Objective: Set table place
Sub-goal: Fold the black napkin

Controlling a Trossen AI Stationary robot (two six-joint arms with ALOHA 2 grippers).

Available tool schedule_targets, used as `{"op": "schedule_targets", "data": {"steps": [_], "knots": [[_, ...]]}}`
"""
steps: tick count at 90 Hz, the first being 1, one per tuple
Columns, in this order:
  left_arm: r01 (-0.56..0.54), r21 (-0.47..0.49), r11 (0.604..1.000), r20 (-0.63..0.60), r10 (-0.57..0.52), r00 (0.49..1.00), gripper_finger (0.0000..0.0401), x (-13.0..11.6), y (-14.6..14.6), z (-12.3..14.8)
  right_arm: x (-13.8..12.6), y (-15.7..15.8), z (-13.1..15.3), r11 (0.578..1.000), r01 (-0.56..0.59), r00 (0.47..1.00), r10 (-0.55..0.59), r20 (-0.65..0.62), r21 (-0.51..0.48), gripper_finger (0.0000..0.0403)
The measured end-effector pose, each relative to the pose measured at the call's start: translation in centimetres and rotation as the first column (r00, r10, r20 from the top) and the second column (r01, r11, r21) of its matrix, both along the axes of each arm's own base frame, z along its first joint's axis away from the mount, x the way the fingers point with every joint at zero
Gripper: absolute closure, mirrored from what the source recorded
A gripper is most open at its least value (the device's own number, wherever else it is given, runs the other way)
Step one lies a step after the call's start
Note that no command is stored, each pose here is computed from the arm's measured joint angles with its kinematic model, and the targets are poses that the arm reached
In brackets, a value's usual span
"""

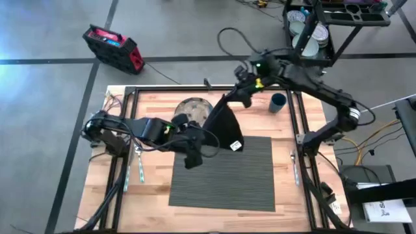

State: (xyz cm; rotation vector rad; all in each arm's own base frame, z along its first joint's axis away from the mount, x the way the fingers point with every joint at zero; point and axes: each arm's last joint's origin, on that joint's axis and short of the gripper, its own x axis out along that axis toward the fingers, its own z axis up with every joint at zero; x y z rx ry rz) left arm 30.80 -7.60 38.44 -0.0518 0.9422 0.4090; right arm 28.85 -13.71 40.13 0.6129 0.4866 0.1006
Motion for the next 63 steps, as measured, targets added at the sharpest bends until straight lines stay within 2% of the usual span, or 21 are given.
{"op": "schedule_targets", "data": {"steps": [10,21,35,45,63], "knots": [[-0.055,-0.023,0.998,0.014,0.055,0.998,0.0401,-1.5,1.1,-1.5,1.4,-1.1,-1.3,1.0,0.004,1.0,-0.004,-0.002,0.003,0.0403],[-0.106,-0.066,0.992,0.085,0.111,0.99,0.0401,-2.9,2.4,-3.1,2.6,-2.9,-3.0,1.0,0.009,1.0,-0.008,-0.019,0.015,0.0403],[-0.167,-0.146,0.975,0.136,0.187,0.973,0.0401,-4.8,3.9,-5.0,4.1,-5.8,-5.3,0.995,-0.001,1.0,0.0,0.005,0.102,0.0403],[-0.219,-0.19,0.957,0.156,0.25,0.956,0.0401,-6.6,4.4,-5.2,5.0,-7.2,-6.7,0.988,-0.005,1.0,0.003,0.014,0.154,0.0403],[-0.272,-0.243,0.931,0.227,0.327,0.917,0.0401,-9.5,5.1,-4.3,7.1,-9.1,-7.3,0.986,-0.038,0.999,0.031,0.044,0.161,0.0403]]}}
